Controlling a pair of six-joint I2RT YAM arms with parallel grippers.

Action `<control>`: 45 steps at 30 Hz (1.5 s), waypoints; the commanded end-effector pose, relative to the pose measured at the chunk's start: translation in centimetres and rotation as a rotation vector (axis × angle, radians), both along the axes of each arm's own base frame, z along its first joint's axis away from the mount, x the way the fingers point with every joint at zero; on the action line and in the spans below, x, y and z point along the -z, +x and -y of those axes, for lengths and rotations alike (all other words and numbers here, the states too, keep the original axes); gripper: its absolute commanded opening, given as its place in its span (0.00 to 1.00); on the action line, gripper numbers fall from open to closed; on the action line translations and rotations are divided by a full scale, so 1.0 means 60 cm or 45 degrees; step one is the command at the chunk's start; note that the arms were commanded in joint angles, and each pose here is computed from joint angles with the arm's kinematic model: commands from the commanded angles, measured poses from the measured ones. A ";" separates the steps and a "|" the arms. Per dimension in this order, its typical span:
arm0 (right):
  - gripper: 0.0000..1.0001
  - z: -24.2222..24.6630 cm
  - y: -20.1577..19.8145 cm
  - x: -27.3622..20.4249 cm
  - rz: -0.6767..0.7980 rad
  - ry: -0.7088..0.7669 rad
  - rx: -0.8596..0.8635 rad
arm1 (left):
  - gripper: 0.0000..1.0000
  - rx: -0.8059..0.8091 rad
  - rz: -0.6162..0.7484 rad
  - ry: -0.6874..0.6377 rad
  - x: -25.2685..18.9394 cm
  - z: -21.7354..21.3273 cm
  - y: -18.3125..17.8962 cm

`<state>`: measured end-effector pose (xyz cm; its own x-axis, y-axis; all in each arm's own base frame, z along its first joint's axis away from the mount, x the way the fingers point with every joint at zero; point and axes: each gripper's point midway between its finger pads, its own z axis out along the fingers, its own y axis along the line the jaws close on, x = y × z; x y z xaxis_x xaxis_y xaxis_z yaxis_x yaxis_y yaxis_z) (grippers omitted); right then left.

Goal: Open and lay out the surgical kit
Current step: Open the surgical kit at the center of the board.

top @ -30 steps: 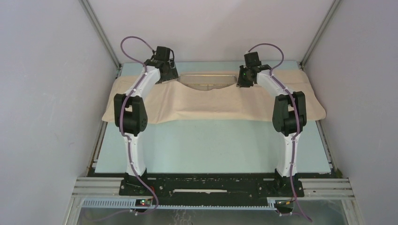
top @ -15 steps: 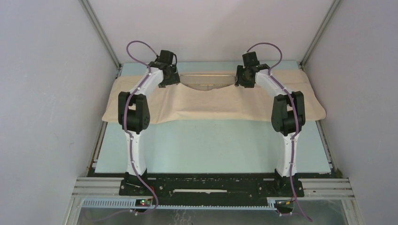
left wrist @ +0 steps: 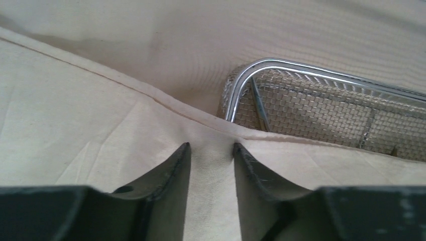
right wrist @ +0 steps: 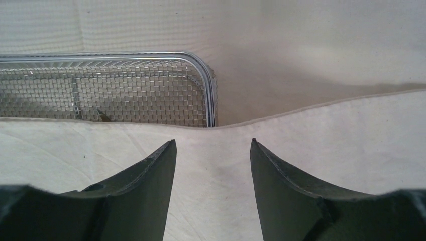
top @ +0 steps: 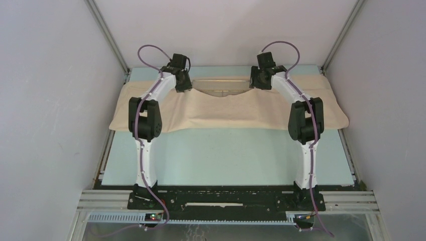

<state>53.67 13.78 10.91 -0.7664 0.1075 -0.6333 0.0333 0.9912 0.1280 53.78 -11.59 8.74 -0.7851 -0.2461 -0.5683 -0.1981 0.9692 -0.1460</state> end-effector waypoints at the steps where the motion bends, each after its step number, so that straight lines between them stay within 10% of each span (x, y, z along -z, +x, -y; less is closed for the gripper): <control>1: 0.64 -0.007 0.013 0.003 0.011 -0.019 -0.029 | 0.37 0.022 0.074 -0.075 -0.026 0.027 0.022; 13: 0.48 -0.012 0.016 0.011 -0.004 0.013 -0.019 | 0.01 0.027 0.102 -0.075 -0.044 0.026 0.024; 45: 0.49 -0.021 0.014 -0.043 0.080 0.075 -0.017 | 0.09 0.018 0.182 -0.054 -0.079 0.018 0.019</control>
<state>53.79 14.54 8.20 -0.7984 0.1053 -0.5929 0.0246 0.9895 0.1426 54.61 -12.38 9.92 -0.7577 -0.2656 -0.5962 -0.1849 0.9634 -0.1942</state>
